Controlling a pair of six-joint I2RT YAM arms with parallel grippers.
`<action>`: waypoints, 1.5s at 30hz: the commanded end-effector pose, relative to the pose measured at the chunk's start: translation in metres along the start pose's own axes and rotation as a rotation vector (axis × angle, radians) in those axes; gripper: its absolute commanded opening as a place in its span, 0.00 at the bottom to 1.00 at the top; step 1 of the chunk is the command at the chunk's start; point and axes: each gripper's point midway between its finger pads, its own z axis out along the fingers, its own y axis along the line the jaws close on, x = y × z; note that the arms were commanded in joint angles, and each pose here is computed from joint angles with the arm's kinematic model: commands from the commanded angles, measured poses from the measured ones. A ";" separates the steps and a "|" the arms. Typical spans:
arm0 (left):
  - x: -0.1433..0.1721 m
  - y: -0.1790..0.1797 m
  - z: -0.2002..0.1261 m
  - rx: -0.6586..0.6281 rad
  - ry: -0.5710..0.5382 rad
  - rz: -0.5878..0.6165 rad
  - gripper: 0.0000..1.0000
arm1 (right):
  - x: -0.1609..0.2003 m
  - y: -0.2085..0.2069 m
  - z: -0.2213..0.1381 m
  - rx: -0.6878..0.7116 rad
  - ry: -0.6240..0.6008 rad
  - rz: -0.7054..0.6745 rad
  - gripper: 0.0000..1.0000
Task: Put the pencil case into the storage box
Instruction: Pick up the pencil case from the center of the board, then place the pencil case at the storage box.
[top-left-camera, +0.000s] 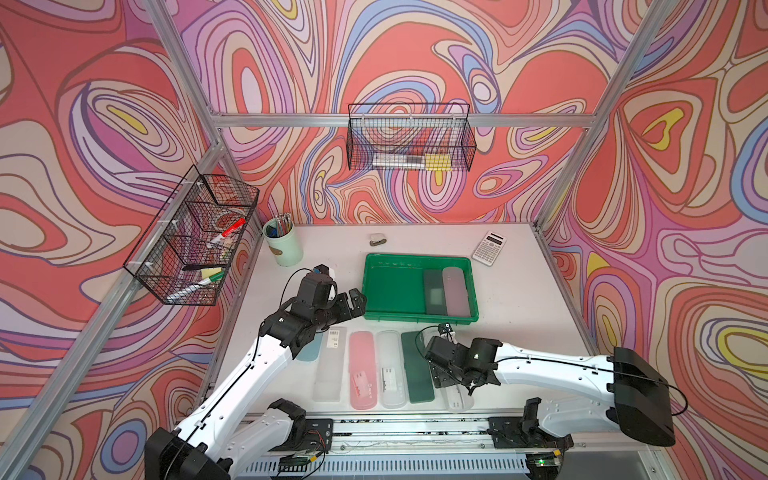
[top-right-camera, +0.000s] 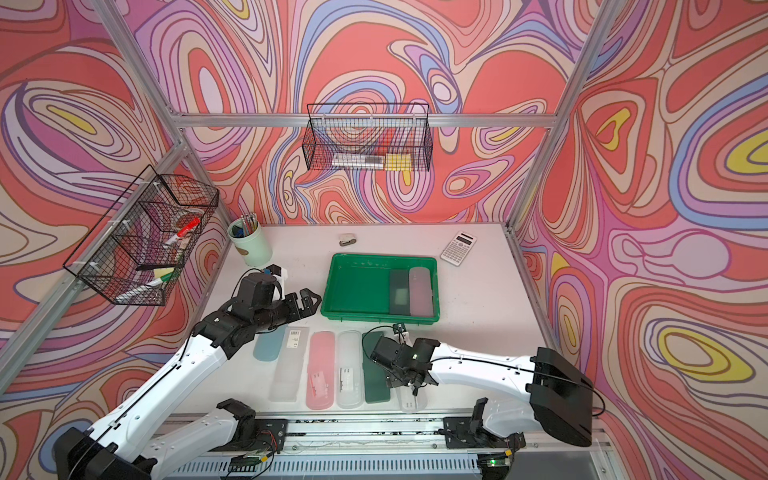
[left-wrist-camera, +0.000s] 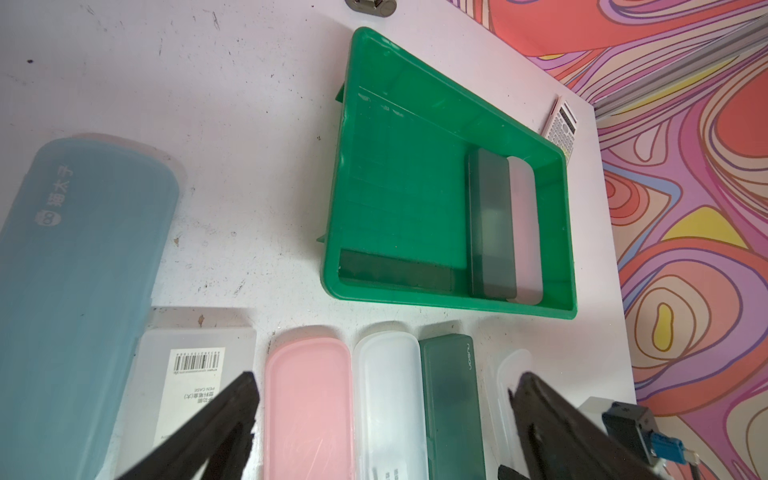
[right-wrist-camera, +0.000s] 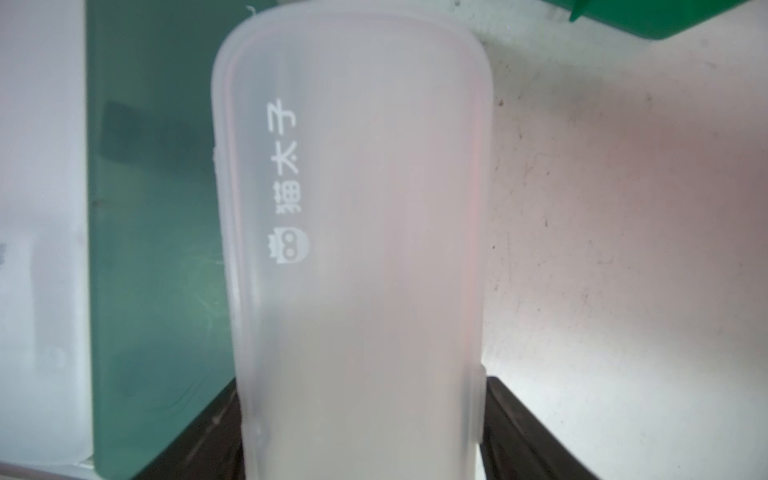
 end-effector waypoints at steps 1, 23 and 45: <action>-0.013 -0.007 -0.015 -0.005 -0.044 0.012 0.99 | -0.006 0.006 -0.016 -0.035 -0.029 -0.023 0.52; -0.065 -0.059 0.013 0.069 -0.036 0.109 1.00 | -0.122 0.036 -0.108 -0.119 -0.303 0.048 0.50; -0.039 -0.026 0.053 -0.016 0.042 0.130 0.99 | -0.282 0.003 0.040 -0.007 -0.252 0.271 0.44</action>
